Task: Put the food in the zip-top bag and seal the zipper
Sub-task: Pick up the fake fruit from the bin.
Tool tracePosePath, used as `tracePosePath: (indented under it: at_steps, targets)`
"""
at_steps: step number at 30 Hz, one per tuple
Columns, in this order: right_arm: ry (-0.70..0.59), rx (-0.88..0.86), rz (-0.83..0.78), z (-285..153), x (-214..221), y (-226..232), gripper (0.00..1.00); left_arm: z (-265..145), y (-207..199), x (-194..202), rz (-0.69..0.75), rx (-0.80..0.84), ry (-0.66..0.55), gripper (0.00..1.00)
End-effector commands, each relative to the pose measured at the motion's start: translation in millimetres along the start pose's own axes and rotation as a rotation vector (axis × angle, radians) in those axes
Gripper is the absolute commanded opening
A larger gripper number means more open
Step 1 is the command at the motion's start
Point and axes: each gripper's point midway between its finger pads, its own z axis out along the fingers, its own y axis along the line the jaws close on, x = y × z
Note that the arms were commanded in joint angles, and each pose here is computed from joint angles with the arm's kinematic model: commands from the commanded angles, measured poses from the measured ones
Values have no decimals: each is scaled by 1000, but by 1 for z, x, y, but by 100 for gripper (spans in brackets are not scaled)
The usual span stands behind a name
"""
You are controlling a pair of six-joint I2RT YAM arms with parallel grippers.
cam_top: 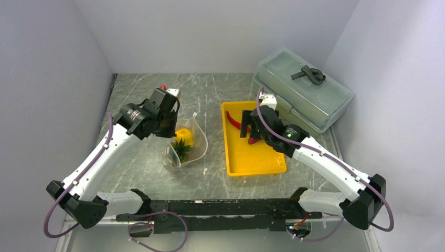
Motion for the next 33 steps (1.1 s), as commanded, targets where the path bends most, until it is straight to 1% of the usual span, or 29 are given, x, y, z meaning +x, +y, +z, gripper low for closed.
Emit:
tracePosePath:
  at_steps: [1, 3, 5, 6, 20, 25, 26, 33]
  targets:
    - [39, 70, 51, 8, 12, -14, 91, 0, -4, -8, -6, 15, -36, 0]
    - [62, 89, 37, 15, 19, -16, 94, 0, -2, -8, -5, 10, -37, 0]
    - [78, 125, 48, 24, 27, -22, 99, -1, -1, -8, -2, 5, -36, 0]
    - [87, 141, 56, 28, 30, -24, 100, -2, -1, -9, 0, 4, -37, 0]
    - [165, 245, 286, 81, 45, -56, 100, -5, 3, -6, 6, -7, -31, 0]
    - [155, 258, 337, 91, 40, -55, 100, -4, 5, -4, 7, -14, -31, 0]
    - [150, 268, 349, 93, 39, -57, 99, -4, 5, -3, 6, -14, -29, 0]
    - [154, 346, 456, 107, 43, -68, 84, -5, 8, -2, 4, -27, -30, 0]
